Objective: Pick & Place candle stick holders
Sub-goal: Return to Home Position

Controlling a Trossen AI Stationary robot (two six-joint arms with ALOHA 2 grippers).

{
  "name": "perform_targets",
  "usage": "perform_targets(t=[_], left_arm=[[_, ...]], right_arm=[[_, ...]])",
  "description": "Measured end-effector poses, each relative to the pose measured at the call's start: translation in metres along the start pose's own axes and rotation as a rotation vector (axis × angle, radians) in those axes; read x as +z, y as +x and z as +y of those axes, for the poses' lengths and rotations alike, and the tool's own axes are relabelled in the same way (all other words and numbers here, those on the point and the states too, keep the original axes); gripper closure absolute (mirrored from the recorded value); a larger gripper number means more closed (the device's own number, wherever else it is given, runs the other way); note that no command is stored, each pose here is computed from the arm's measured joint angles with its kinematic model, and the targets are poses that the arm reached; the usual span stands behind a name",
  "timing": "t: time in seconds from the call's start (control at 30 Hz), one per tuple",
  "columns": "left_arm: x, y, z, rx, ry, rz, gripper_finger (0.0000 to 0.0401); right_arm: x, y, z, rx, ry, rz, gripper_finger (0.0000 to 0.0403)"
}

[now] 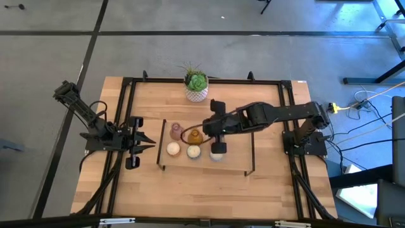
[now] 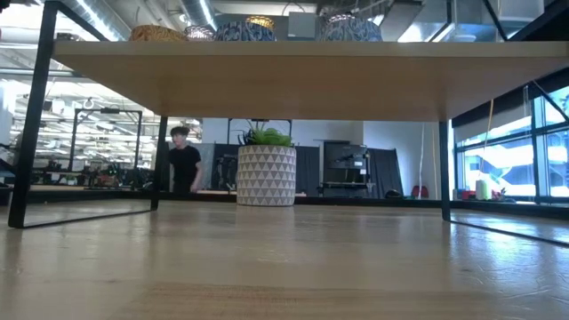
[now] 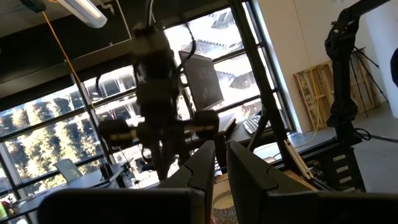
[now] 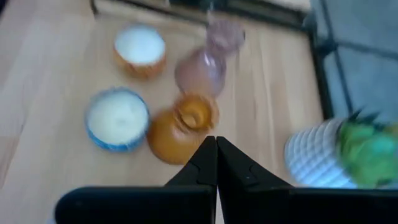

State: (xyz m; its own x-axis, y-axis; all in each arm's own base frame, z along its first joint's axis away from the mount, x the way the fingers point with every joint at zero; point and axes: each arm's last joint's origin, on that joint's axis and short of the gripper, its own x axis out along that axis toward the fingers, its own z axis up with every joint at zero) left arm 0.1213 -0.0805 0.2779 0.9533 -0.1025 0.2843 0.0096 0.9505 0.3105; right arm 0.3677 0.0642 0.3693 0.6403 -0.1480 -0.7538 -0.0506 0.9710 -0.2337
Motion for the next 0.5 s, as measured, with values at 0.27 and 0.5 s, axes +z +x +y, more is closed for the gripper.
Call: perform_targets(t=[0.27, 0.5], left_arm=[[0.0, 0.0, 0.0, 0.0, -0.013, 0.001, 0.0365], [-0.001, 0.0, 0.0, -0.003, -0.028, 0.006, 0.0365]], right_arm=[[0.016, -0.052, 0.046, 0.022, -0.112, -0.232, 0.0403], [-0.005, -0.071, 0.104, -0.123, -0.234, -0.284, 0.0403]])
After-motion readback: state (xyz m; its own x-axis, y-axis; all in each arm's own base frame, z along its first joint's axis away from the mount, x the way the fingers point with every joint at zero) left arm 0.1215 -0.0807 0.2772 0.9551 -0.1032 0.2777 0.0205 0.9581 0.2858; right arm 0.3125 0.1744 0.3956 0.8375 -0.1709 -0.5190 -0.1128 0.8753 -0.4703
